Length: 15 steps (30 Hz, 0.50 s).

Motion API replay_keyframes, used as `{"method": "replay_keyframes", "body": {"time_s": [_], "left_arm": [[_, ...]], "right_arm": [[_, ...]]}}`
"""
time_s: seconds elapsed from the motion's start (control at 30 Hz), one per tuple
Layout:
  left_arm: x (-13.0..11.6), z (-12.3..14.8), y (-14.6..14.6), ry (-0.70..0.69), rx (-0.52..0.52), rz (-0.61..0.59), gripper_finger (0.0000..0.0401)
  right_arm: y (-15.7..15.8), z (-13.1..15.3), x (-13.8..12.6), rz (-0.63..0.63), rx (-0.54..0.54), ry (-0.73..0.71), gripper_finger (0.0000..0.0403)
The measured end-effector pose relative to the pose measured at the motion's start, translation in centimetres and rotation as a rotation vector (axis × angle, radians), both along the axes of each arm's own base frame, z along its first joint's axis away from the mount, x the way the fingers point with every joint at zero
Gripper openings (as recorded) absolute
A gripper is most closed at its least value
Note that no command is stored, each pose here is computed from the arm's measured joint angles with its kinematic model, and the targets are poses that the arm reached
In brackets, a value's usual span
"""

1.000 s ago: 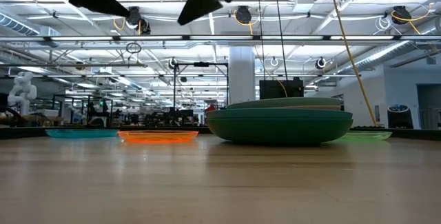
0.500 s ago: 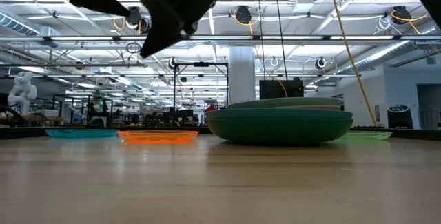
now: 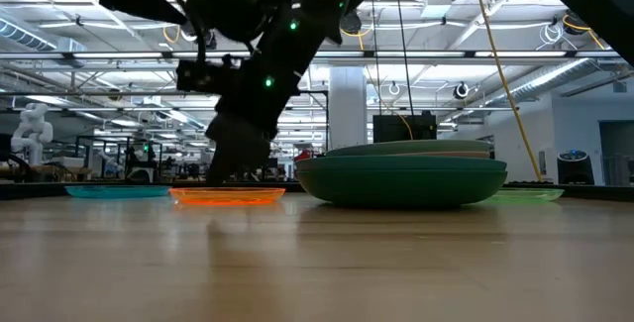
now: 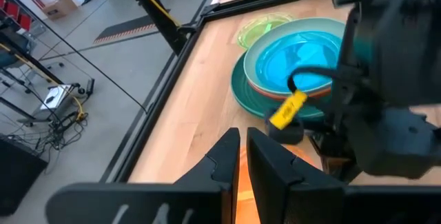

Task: Stack plastic plates
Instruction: Stack the orange plate on top of the blue plate

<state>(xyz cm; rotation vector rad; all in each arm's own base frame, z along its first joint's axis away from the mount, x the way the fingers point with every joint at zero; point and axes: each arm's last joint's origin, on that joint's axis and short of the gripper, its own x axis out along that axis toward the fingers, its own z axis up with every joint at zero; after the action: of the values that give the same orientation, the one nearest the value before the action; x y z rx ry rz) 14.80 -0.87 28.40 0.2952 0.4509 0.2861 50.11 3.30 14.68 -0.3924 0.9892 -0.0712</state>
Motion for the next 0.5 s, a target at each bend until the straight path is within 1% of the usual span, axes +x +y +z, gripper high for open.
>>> {"method": "replay_keyframes", "body": {"time_s": [0.13, 0.23, 0.4, 0.5], "left_arm": [[0.00, -0.01, 0.00, 0.001, 0.000, 0.000, 0.0035], [-0.01, -0.01, 0.00, 0.001, 0.000, 0.000, 0.0035], [-0.02, -0.03, 0.00, 0.004, 0.000, 0.000, 0.0035], [-0.02, -0.04, 0.00, 0.004, 0.000, 0.000, 0.0035]], "right_arm": [[0.03, -0.53, -0.07, 0.000, -0.002, 0.022, 0.0046], [0.02, -0.27, -0.04, -0.005, -0.006, 0.011, 0.0078], [-0.13, 0.13, -0.06, -0.043, -0.045, -0.006, 0.0126], [-0.46, -0.26, -0.12, -0.067, -0.021, 0.008, 0.0142]]}}
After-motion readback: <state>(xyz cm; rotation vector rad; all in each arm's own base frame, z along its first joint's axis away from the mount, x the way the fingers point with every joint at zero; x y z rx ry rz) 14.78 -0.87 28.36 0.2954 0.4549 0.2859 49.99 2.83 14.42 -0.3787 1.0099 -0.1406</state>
